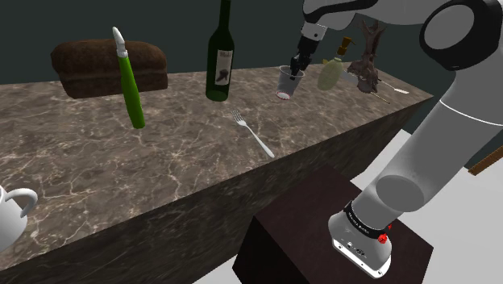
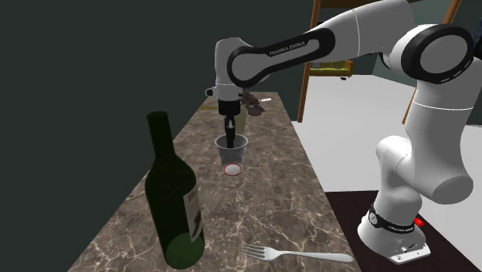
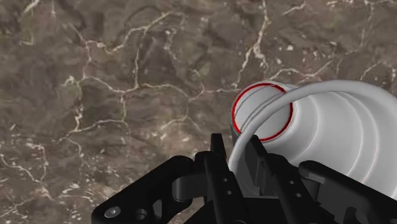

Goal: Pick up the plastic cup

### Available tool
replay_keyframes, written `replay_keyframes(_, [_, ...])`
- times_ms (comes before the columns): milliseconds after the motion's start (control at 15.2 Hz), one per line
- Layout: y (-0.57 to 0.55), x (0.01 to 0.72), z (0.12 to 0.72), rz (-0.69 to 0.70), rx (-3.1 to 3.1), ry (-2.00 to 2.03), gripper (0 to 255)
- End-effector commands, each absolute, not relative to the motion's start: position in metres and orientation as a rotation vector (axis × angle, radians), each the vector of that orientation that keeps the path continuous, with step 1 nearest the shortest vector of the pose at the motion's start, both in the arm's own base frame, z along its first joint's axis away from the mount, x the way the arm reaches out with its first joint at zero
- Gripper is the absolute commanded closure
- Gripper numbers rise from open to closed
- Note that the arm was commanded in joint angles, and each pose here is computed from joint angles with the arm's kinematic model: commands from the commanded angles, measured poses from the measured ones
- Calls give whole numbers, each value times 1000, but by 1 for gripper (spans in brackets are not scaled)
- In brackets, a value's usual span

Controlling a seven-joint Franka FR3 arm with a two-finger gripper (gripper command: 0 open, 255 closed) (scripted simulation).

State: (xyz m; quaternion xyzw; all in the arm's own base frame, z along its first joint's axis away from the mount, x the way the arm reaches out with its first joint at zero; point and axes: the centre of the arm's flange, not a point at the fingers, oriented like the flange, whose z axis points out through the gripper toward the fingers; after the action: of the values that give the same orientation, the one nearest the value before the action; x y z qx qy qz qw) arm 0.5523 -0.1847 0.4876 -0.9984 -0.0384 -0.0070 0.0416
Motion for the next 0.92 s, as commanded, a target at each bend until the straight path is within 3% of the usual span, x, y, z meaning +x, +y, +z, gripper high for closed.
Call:
replay_keyframes(0, [-185,552,488,-22,-3056,-117,255])
replay_keyframes(858, [-185,551,530,-22,-3056,-118,255])
